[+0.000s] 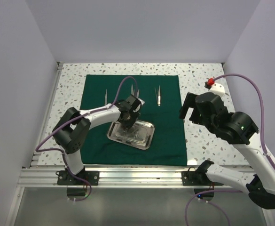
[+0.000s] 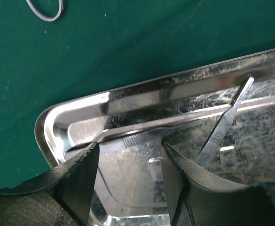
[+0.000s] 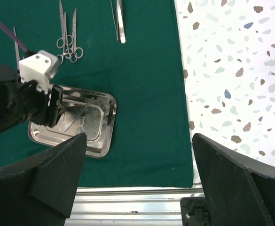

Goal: Open and lay out the surgical kit
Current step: Pick up the medical item from the container.

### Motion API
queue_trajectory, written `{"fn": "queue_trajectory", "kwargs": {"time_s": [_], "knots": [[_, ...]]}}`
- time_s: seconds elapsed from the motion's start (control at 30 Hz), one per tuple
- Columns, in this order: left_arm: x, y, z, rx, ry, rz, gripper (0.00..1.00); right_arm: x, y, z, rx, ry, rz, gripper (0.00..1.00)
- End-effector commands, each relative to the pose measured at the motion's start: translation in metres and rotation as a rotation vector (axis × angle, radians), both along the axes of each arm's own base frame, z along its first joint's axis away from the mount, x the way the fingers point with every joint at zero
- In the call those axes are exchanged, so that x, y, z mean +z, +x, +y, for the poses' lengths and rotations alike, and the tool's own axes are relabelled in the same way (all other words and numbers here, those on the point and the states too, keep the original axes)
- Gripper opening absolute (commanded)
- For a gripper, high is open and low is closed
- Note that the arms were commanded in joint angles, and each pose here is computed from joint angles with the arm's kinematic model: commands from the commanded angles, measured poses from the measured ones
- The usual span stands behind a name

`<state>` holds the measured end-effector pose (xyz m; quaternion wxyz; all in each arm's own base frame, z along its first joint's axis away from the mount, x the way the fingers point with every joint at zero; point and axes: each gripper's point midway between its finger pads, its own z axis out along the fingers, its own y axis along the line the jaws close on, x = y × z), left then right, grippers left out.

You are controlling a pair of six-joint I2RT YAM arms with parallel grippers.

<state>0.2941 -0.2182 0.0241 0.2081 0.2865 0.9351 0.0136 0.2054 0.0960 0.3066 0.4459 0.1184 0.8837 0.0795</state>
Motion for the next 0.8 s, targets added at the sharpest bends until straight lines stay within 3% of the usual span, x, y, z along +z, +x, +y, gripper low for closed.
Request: {"fn": "queue_trajectory", "kwargs": {"time_s": [0.0,0.33,0.53,0.77], "knots": [[-0.009,0.014,-0.003,-0.008,0.007,-0.030,0.58,0.010,0.000,-0.004,-0.009,-0.002,-0.015,0.98],[-0.039,0.022,0.011,0.041,0.030,0.049,0.57,0.010,0.003,-0.001,-0.007,-0.014,-0.010,0.98],[-0.065,0.013,0.028,0.119,-0.016,0.185,0.48,0.010,0.007,0.000,-0.007,-0.031,-0.012,0.98],[-0.088,-0.009,0.025,0.101,-0.047,0.289,0.35,0.009,0.010,0.001,-0.012,-0.035,-0.017,0.98]]}}
